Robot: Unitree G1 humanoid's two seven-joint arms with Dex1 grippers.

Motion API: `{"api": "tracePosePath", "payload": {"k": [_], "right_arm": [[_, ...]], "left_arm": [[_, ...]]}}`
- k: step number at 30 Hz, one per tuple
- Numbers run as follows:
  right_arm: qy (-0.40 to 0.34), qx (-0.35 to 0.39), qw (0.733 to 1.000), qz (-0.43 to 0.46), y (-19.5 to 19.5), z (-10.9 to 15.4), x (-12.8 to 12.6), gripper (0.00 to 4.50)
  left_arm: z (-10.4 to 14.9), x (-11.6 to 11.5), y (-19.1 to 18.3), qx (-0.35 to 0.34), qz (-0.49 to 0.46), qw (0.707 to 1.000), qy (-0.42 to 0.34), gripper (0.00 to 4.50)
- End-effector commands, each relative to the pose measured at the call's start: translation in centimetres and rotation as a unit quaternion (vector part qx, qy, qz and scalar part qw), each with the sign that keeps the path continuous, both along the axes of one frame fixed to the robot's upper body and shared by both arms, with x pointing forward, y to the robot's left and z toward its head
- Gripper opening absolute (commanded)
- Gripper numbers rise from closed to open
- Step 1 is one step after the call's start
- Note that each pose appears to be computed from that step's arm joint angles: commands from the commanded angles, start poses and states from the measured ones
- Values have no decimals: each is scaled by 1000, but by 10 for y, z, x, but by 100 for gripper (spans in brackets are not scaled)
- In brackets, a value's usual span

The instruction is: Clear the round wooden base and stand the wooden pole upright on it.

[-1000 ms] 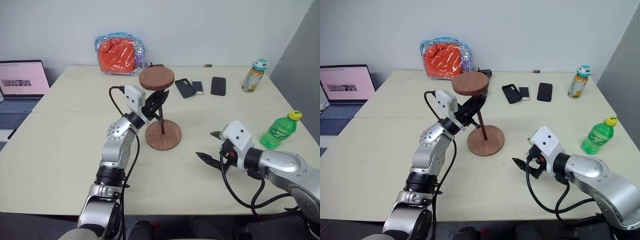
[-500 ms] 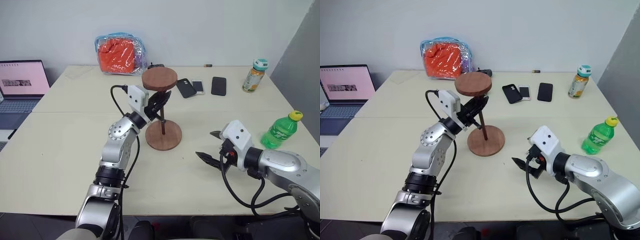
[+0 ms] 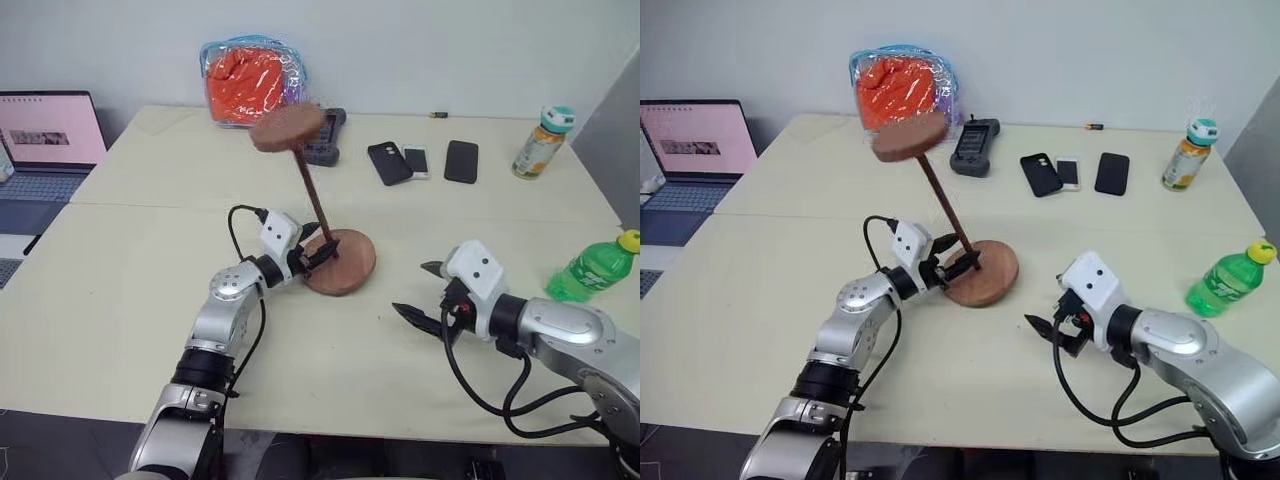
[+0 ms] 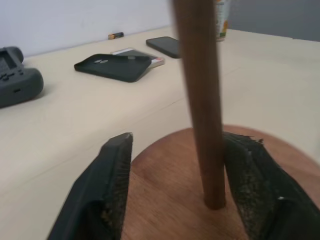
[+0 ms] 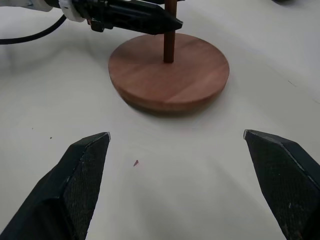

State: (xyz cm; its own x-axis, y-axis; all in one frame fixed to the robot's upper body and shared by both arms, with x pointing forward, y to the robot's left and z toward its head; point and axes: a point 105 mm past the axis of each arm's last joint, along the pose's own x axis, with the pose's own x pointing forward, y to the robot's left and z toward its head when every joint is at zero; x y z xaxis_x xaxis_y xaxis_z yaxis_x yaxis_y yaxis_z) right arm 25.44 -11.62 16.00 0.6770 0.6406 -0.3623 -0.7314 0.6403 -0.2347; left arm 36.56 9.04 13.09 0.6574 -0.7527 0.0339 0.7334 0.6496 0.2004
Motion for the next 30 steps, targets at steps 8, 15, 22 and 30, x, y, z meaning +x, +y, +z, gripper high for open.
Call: {"api": "tracePosePath", "payload": {"k": [8,15,22,30], "right_arm": [[-28,-1,1000,7,0,10,-2,450],[-27,-1,1000,9,-1,9,-1,450],[-32,-13,999,4,-10,11,1,450],[-72,-31,996,46,-31,29,1,450]], "left_arm": [[21,-6,-7,19,-40,998,-48,345],[27,-8,1,54,-59,995,-62,345],[44,-13,34,148,-84,984,-51,345],[69,-24,100,246,-47,968,-32,345]]}}
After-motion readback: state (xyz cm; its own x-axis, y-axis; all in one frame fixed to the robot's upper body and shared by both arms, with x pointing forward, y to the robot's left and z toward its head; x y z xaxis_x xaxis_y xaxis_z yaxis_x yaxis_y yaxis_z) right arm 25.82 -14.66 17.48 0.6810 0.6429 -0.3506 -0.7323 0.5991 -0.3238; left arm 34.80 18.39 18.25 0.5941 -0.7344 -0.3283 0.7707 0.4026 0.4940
